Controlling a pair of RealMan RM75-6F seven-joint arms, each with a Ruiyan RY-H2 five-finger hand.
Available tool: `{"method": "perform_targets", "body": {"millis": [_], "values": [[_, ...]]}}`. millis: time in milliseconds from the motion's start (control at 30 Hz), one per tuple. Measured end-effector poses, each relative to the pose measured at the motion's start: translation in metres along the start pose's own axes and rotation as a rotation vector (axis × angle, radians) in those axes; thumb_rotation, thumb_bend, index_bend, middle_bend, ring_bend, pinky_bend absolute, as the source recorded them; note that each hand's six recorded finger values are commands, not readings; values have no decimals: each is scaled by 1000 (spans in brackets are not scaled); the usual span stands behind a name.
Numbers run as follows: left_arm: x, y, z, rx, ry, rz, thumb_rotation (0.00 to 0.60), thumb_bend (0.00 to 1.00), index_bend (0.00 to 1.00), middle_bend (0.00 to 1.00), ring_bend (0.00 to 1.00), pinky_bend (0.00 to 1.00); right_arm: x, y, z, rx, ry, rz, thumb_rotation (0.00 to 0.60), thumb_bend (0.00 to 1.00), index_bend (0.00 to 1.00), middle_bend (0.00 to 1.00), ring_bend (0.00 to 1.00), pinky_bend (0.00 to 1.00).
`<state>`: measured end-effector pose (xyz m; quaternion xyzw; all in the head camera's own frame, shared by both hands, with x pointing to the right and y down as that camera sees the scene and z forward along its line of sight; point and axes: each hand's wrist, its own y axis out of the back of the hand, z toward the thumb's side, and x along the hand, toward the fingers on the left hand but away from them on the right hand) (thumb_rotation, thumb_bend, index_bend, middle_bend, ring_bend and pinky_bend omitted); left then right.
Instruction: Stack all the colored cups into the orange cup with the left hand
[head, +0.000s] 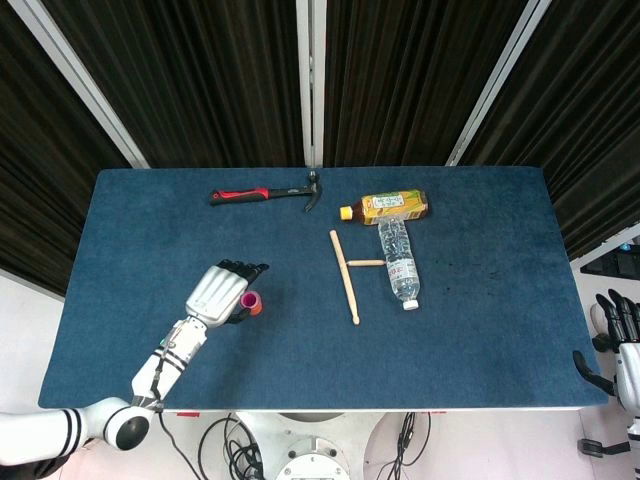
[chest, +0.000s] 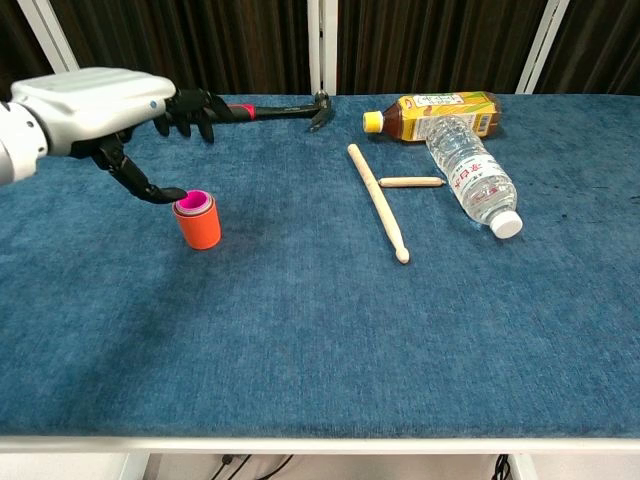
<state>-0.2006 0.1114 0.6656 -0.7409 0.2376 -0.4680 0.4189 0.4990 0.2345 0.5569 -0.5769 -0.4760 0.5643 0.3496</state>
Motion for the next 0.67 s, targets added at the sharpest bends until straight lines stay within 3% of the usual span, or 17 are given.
{"method": "perform_targets", "body": {"millis": [167, 333, 467, 667], "values": [[-18, 17, -16, -15, 69, 89, 600, 205, 106, 136, 83, 146, 3, -5, 5, 9, 17, 18, 600, 255, 0, 0, 0, 0], [-67, 29, -58, -34, 221, 220, 600, 204, 107, 137, 61, 133, 3, -18, 15, 15, 45, 50, 600, 254, 0, 0, 0, 0], [-130, 17, -103, -113, 394, 282, 600, 204, 106, 136, 58, 111, 0, -24, 17, 18, 44, 59, 600, 254, 0, 0, 0, 0], [-205, -12, -141, -194, 534, 291, 600, 204, 107, 136, 58, 103, -3, -30, 16, 33, 40, 78, 600, 247, 0, 0, 0, 0]]}}
